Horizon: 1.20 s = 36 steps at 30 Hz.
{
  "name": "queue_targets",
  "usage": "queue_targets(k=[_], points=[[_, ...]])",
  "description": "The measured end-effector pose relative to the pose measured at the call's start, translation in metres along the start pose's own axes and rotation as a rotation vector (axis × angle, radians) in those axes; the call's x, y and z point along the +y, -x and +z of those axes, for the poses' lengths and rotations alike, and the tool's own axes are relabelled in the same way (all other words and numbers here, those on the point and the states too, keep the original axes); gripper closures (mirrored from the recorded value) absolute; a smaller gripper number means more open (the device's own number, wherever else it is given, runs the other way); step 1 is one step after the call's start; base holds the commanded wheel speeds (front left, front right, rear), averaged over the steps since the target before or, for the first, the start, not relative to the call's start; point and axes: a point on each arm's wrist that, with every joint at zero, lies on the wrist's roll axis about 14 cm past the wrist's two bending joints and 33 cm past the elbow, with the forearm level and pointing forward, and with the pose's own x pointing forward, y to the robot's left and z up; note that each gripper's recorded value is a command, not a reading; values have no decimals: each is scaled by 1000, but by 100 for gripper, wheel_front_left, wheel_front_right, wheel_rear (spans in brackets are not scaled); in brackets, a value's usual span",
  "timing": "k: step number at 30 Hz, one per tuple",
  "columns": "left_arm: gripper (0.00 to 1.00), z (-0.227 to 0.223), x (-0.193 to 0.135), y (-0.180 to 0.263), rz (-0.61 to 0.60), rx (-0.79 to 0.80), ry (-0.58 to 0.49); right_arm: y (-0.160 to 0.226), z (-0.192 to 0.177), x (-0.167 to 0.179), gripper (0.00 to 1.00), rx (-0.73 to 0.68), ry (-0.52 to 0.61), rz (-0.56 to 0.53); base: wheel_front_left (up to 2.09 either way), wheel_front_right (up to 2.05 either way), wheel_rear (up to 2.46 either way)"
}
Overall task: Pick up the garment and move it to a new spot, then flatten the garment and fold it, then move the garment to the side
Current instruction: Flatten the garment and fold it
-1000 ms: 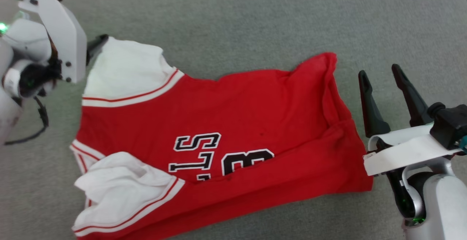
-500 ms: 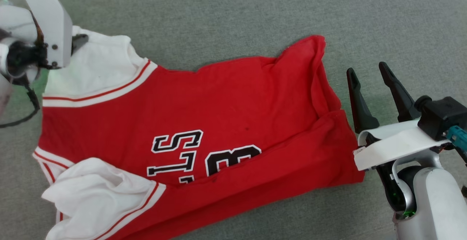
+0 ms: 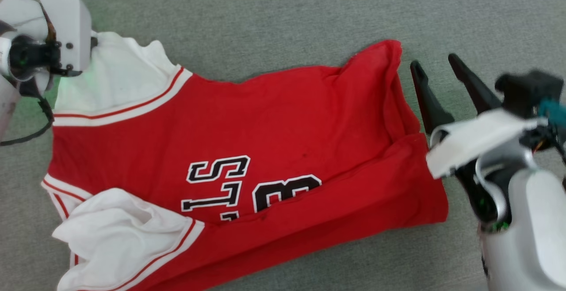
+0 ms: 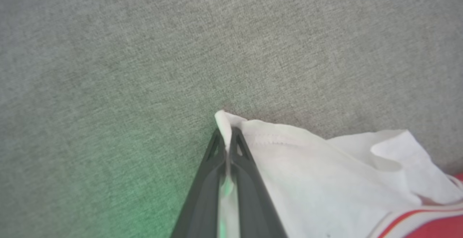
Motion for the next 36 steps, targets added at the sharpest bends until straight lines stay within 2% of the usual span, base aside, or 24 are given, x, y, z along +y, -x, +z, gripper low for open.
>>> queue_targets(k=[6,13,20,21,22,31,36], points=[[100,2,-2,2,-3,-13,-5,-27,-6,8,0,138,-2,38,0,0,0],[100,1,1,3,-5,-24,-7,-45,-47,6,0,404,22,46,0,0,0],[100,0,2,4,-5,-37,-1,-53,-65,15,0,572,6,89,0,0,0],[100,0,3,4,-5,-39,0,-54,-65,16,63,585,9,93,0,0,0],[100,0,3,5,-4,-43,2,-55,-65,15,100,594,13,94,0,0,0],[100,2,1,21,-9,-85,17,-54,-56,16,100,592,29,109,0,0,0],[100,10,1,45,-2,-132,16,-48,-36,14,100,530,54,117,0,0,0]])
